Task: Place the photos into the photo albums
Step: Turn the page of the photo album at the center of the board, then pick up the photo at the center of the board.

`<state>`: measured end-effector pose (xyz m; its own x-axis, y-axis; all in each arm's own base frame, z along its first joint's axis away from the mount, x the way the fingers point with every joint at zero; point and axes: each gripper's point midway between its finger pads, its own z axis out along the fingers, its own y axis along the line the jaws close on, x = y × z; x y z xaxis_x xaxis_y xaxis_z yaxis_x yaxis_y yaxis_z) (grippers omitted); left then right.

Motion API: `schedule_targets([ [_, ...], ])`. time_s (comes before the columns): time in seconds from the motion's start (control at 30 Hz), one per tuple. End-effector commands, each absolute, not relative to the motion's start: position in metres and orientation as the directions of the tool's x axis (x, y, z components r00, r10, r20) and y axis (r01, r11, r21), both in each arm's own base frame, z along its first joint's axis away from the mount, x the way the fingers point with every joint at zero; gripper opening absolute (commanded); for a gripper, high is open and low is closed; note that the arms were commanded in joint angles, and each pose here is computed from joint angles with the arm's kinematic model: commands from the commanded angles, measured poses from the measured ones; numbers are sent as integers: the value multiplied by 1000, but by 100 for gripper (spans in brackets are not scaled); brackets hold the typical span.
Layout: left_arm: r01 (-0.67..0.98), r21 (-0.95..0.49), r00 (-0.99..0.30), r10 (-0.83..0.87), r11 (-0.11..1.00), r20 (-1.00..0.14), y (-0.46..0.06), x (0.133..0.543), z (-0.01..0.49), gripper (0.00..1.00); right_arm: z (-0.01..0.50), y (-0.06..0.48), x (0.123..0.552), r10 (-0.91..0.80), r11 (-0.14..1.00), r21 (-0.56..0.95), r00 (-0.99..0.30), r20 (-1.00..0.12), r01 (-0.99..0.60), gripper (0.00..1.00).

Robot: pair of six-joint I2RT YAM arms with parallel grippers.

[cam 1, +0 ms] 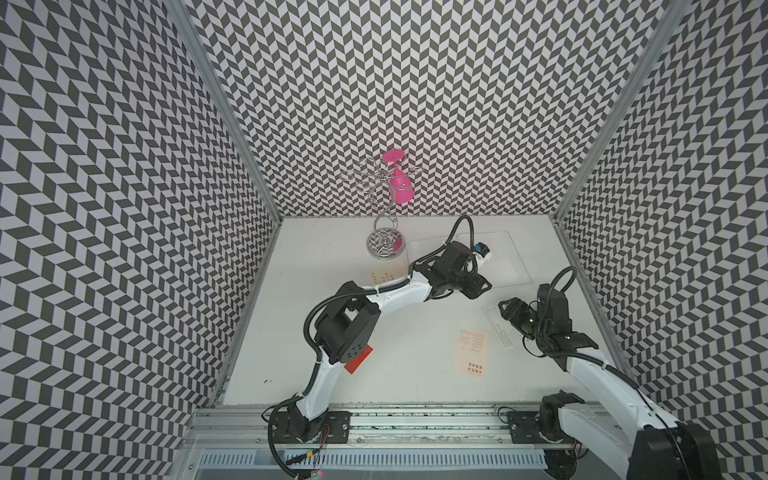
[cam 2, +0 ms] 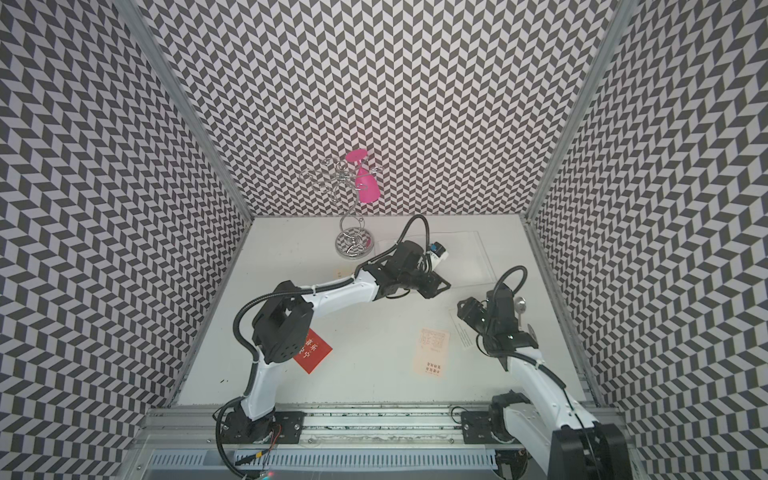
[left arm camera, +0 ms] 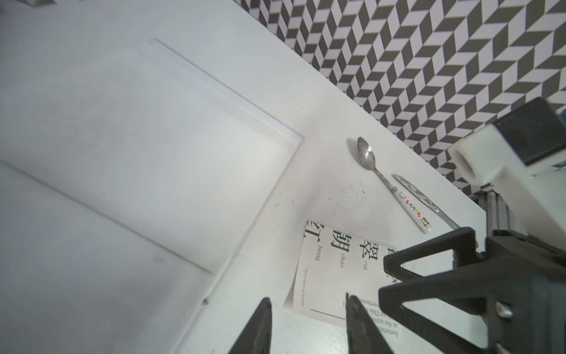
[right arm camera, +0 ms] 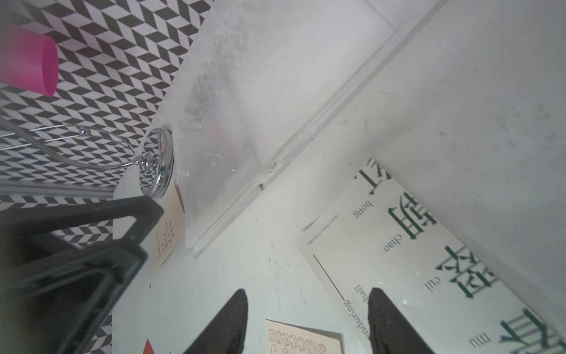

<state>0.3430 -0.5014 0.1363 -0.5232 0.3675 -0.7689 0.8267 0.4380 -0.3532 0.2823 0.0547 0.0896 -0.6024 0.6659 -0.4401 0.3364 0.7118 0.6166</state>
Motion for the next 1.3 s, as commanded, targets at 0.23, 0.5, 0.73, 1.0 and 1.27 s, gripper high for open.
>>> schedule_targets([
  [0.23, 835, -438, -548, 440, 332, -711, -551, 304, 87, 39, 61, 32, 260, 767, 629, 595, -523, -371, 500, 60],
  [0.5, 777, -487, -629, 503, 398, -593, -545, 299, 30, 39, 47, 22, 244, 797, 595, 579, -501, -338, 557, 60],
  [0.73, 728, -515, -685, 500, 452, -530, -537, 298, 14, 39, 43, 19, 241, 824, 553, 617, -477, -306, 559, 61],
  [1.0, 667, -562, -744, 475, 489, -470, -533, 295, 5, 38, 22, 28, 236, 829, 528, 640, -502, -246, 559, 59],
  [1.27, 619, -622, -780, 464, 480, -419, -533, 282, 3, 38, 34, 40, 249, 806, 533, 695, -538, -245, 482, 39],
])
